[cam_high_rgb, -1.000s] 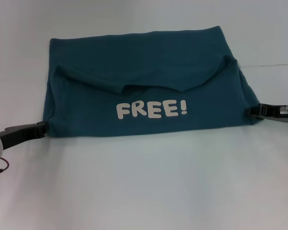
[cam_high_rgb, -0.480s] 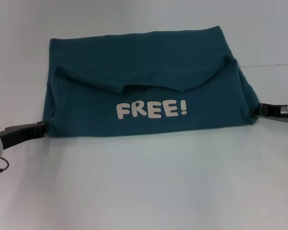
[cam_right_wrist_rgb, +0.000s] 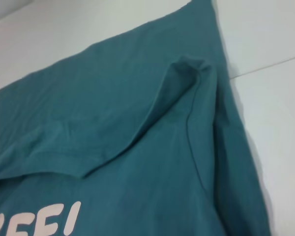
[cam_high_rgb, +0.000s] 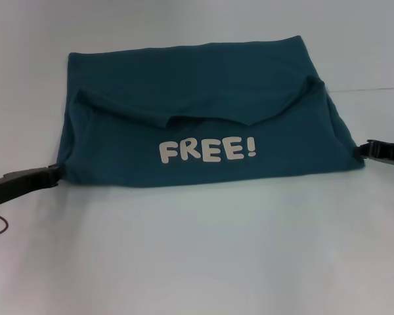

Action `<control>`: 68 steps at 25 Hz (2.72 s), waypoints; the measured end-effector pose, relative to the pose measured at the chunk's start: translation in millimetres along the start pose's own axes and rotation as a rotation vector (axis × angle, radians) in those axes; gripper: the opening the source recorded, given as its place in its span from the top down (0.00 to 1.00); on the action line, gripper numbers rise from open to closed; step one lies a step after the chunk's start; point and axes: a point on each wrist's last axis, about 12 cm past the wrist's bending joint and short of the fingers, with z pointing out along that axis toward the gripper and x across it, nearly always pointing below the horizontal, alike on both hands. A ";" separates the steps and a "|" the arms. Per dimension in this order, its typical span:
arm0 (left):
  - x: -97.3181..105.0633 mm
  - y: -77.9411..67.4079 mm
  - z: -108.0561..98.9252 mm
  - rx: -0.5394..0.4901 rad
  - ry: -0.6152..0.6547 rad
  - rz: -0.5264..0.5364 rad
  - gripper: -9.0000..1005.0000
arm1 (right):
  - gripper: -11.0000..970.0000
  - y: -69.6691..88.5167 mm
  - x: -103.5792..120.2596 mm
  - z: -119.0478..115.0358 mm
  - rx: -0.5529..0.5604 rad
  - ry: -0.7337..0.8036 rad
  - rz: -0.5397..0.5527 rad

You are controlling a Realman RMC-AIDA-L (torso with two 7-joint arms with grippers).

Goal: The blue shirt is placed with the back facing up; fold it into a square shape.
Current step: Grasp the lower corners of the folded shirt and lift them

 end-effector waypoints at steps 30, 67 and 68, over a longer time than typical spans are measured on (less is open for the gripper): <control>2.1 4.1 -5.7 -0.013 -0.003 -0.009 0.96 | 0.58 5.0 6.1 10.3 0.004 -0.016 -0.001; 3.2 6.5 -10.1 -0.011 -0.007 -0.019 0.96 | 0.99 5.2 17.1 10.5 -0.016 0.028 -0.013; 3.4 7.2 -11.9 -0.008 -0.009 -0.023 0.96 | 0.99 2.6 17.7 7.3 -0.017 0.025 -0.012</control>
